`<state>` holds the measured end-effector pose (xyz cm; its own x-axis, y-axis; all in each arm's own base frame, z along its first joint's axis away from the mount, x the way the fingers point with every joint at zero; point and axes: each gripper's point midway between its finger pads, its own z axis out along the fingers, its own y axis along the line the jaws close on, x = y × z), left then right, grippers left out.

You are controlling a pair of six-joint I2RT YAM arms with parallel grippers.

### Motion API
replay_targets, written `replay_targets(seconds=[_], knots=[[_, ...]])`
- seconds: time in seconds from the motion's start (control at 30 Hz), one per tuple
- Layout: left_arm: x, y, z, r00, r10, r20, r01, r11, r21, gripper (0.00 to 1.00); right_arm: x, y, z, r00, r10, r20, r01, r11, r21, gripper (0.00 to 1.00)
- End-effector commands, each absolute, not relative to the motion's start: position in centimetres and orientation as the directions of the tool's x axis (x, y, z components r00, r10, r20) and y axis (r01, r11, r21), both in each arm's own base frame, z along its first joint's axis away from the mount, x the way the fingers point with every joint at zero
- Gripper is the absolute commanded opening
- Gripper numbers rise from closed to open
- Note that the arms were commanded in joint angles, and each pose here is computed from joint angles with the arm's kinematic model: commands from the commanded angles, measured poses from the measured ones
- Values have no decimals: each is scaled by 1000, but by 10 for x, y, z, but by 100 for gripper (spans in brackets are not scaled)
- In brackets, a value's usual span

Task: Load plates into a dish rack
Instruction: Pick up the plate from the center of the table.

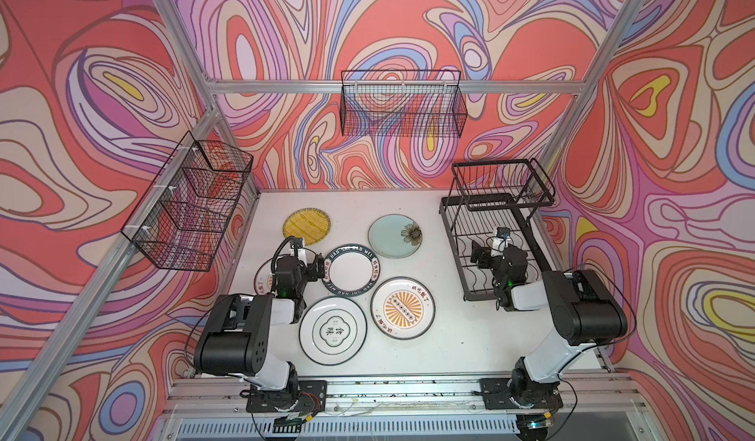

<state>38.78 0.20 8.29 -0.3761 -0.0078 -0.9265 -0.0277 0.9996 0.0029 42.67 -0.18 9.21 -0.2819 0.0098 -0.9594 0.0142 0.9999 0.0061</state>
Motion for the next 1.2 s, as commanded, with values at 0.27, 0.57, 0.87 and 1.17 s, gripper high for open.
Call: replay_targets(seconds=[0.27, 0.57, 0.87, 1.17], knots=[[394, 8, 88, -361, -15, -932, -50, 999, 3, 100, 429, -7, 89, -294, 22, -955, 43, 999, 10, 98], [391, 7, 93, -350, -18, -936, -50, 999, -1, 100, 429, -13, 92, -289, 33, -957, 79, 997, 11, 98], [388, 11, 113, -413, -12, -910, -124, 991, 43, 100, 407, -19, 139, -192, 35, -981, 111, 994, 14, 99], [377, -21, 214, -273, -50, -961, -114, 993, -19, 100, 395, -22, 205, -285, 194, -939, 180, 973, 146, 98]])
